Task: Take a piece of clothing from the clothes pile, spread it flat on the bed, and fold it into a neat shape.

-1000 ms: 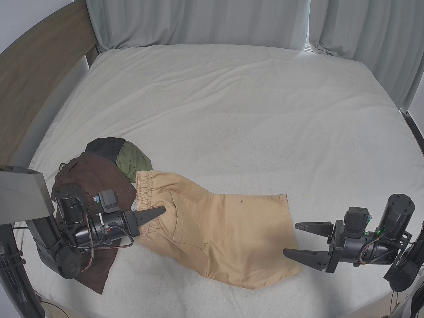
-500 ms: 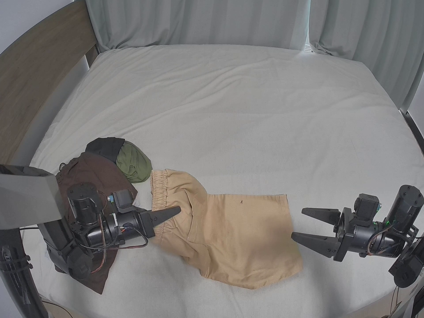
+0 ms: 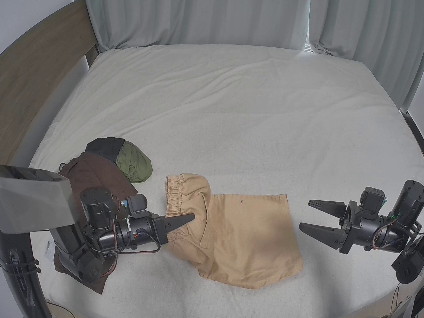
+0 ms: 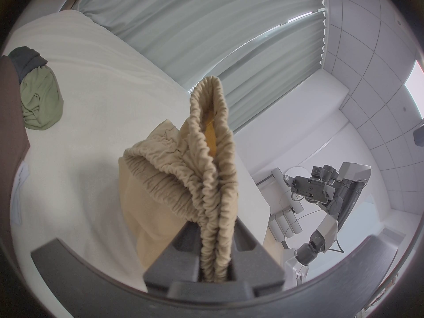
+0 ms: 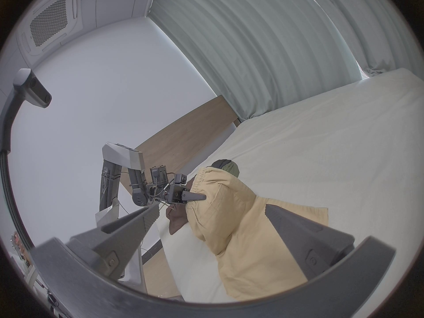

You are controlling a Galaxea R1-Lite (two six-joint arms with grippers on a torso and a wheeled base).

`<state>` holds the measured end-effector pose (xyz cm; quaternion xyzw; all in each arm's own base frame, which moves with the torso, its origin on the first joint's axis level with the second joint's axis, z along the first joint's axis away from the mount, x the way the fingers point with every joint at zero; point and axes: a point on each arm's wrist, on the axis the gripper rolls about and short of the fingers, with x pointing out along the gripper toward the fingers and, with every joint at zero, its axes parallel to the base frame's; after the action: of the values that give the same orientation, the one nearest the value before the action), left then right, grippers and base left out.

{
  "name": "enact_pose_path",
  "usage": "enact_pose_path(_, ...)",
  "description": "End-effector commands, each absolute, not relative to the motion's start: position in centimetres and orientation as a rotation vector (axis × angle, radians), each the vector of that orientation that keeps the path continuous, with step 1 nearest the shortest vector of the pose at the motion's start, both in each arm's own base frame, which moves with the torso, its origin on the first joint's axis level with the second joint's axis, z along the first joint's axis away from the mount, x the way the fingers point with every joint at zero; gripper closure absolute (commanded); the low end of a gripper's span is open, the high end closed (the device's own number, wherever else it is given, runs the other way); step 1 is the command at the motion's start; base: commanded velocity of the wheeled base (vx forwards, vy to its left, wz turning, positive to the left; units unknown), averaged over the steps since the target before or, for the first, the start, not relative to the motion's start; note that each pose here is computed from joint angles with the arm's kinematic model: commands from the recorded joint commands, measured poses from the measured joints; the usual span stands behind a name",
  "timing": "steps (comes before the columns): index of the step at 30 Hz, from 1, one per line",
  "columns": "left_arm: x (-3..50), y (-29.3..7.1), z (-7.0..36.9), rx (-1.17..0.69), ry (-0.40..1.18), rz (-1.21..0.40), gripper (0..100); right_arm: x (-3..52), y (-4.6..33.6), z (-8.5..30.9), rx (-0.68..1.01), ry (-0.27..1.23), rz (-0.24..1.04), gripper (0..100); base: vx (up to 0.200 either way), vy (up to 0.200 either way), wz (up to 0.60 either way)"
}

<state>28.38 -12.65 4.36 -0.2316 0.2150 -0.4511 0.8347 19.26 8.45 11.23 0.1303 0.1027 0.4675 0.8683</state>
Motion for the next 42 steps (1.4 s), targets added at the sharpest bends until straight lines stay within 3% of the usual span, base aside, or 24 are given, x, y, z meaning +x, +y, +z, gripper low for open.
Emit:
enact_pose_path(1,28.5,-13.1,3.9,-0.489,0.465,-0.967,100,19.4,8.3,11.3,0.272,0.21,0.972,0,0.0,0.0,0.0)
enact_pose_path(23,28.9,-17.9,5.1,-0.589,0.468,-1.052,100,19.9,5.6,11.2,0.267,0.205,0.989,0,0.0,0.0,0.0)
enact_pose_path(42,28.8,-21.2,2.8,-0.62,0.537,-1.076,100,20.1,3.9,11.7,0.232,0.163,0.999,0,0.0,0.0,0.0)
